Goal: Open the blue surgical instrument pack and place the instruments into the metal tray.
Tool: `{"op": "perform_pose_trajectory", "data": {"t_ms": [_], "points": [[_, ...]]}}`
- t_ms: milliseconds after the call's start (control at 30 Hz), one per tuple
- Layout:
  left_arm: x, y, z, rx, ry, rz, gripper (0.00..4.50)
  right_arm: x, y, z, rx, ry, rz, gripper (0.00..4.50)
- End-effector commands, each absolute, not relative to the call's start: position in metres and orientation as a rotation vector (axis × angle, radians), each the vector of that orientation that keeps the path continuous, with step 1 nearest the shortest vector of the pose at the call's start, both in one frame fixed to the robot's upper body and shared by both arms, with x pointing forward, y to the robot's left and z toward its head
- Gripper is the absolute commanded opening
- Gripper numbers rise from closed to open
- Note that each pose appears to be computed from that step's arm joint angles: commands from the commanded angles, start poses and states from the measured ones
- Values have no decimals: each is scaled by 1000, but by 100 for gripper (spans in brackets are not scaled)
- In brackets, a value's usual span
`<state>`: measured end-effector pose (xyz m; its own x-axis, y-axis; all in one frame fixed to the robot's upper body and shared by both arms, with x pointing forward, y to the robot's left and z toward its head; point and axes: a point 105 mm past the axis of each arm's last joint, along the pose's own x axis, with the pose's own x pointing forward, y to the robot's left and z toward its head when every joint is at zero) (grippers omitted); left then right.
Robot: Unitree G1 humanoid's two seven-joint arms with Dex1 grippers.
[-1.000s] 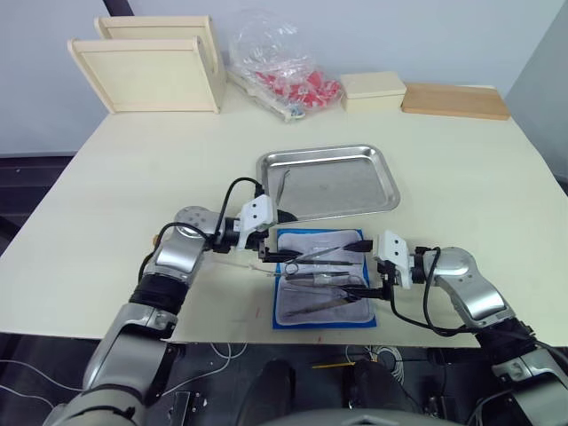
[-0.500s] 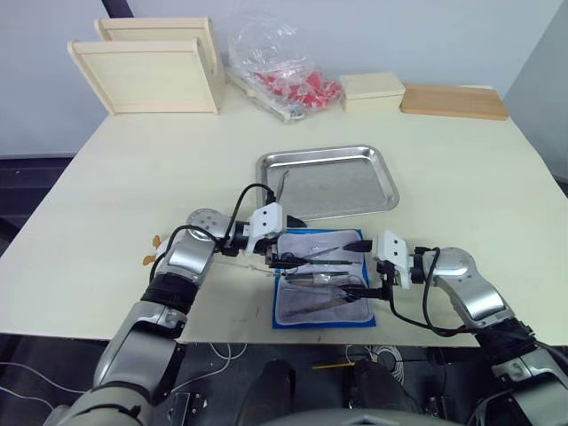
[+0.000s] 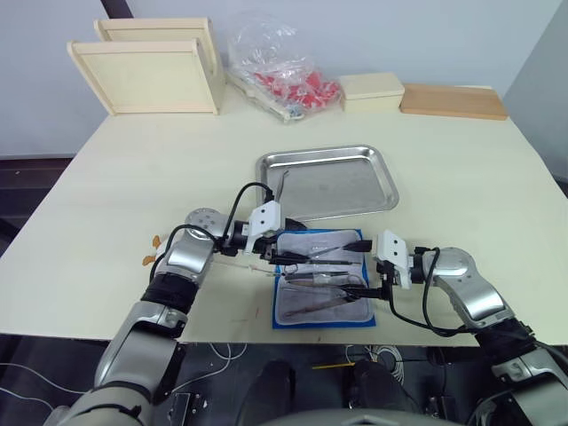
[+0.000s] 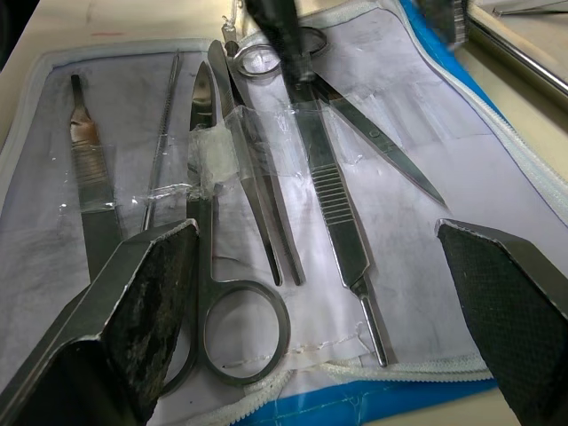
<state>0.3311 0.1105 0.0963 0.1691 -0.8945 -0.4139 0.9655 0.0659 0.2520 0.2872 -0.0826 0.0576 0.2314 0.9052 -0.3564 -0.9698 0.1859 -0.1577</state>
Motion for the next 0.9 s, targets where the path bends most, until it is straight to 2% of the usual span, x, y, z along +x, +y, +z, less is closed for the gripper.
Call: {"op": "perform_pose_trajectory", "data": {"t_ms": [33, 467, 900], "points": [[335, 109, 108, 551, 113, -1402, 293, 279, -110, 4, -417, 454, 1249, 450], [336, 105, 104, 571, 115, -1384, 293, 279, -109, 4, -418, 454, 1248, 450], [326, 102, 87, 642, 166, -1415, 293, 278, -109, 4, -421, 452, 1248, 450]]}}
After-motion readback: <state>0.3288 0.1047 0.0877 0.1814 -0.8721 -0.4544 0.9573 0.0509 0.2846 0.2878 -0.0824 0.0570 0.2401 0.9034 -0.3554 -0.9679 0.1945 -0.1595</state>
